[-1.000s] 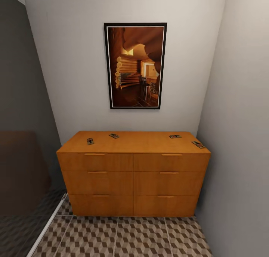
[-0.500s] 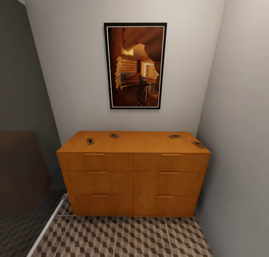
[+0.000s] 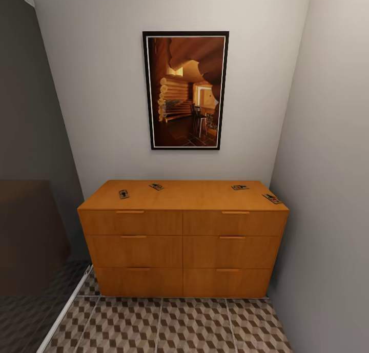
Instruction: Take the four mousetraps from the cabinet in the bathroom and place them on the bathroom floor. Make sure all four end up on the same floor surface, and ensure that at least two of them are either under or directly next to the same bathroom sink.
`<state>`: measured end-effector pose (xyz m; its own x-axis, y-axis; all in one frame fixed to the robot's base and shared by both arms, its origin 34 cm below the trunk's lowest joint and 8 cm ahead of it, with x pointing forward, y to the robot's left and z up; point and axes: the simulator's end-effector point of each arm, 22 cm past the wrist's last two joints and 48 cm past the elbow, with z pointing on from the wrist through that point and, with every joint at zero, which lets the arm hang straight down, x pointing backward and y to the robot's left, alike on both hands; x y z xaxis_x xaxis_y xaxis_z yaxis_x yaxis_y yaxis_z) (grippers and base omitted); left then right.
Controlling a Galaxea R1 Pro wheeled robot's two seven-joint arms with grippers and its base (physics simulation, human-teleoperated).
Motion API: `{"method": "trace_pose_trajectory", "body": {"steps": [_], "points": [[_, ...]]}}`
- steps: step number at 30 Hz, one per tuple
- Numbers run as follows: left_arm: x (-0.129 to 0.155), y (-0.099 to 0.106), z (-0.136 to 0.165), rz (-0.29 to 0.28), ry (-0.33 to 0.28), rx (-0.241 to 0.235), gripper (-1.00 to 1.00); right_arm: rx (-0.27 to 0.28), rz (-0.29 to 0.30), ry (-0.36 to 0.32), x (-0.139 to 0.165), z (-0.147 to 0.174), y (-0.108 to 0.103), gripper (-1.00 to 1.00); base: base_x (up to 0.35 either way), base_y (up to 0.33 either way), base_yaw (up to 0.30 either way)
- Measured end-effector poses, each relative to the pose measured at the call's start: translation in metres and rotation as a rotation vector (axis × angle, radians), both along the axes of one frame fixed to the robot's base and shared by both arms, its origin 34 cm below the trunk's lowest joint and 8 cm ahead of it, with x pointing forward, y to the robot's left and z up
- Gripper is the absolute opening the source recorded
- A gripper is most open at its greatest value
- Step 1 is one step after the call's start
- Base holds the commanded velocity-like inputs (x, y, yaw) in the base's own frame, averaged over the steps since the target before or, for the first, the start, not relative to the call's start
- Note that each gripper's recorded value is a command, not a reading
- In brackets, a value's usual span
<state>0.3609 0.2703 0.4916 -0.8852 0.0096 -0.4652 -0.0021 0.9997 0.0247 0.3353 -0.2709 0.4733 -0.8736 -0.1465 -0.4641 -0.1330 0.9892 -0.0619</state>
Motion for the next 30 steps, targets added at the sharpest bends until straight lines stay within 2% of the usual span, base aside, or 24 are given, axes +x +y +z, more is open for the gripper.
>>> {"method": "trace_pose_trajectory", "body": {"steps": [2, 5, 8, 9, 12, 17, 19, 20, 23, 25, 29, 30], "points": [[0.044, 0.014, 0.027, -0.005, -0.103, 0.021, 1.00, 0.006, 0.018, -0.056, 0.020, 0.009, -0.002, 1.00, 0.000, 0.000, 0.000], [0.080, 0.027, 0.056, -0.011, -0.179, 0.041, 1.00, 0.006, 0.038, -0.102, 0.040, 0.019, -0.016, 1.00, 0.000, 0.000, 0.000], [0.096, 0.035, 0.077, -0.019, -0.201, 0.052, 1.00, 0.012, 0.057, -0.130, 0.054, 0.028, -0.030, 1.00, 0.000, 0.000, 0.000], [0.105, 0.034, 0.100, -0.039, -0.205, 0.043, 1.00, 0.048, 0.098, -0.151, 0.068, 0.039, -0.036, 1.00, 0.000, 0.000, 0.000], [0.113, 0.025, 0.129, -0.062, -0.233, 0.020, 1.00, 0.097, 0.140, -0.142, 0.073, 0.044, -0.030, 1.00, 0.000, 0.000, 0.000], [0.116, 0.011, 0.167, -0.092, -0.255, -0.007, 1.00, 0.185, 0.191, -0.083, 0.072, 0.049, -0.019, 1.00, 0.000, 0.000, 0.000], [0.113, 0.006, 0.174, -0.101, -0.245, -0.016, 1.00, 0.219, 0.205, -0.060, 0.076, 0.057, -0.024, 1.00, 0.000, 0.000, 0.000], [0.111, 0.002, 0.179, -0.106, -0.240, -0.023, 1.00, 0.261, 0.206, -0.060, 0.088, 0.073, -0.032, 1.00, 0.000, 0.000, 0.000], [0.115, -0.007, 0.184, -0.106, -0.246, -0.040, 1.00, 0.305, 0.213, -0.068, 0.100, 0.091, -0.032, 1.00, 0.000, 0.000, 0.000], [0.119, -0.025, 0.188, -0.105, -0.255, -0.070, 1.00, 0.329, 0.223, -0.077, 0.112, 0.109, -0.027, 1.00, 0.000, 0.000, 0.000], [0.124, -0.046, 0.192, -0.119, -0.265, -0.099, 1.00, 0.332, 0.247, -0.106, 0.125, 0.139, -0.019, 1.00, 0.000, 0.000, 0.000], [0.127, -0.076, 0.197, -0.163, -0.272, -0.131, 1.00, 0.332, 0.257, -0.092, 0.114, 0.158, -0.010, 1.00, 0.000, 0.000, 0.000]]}}
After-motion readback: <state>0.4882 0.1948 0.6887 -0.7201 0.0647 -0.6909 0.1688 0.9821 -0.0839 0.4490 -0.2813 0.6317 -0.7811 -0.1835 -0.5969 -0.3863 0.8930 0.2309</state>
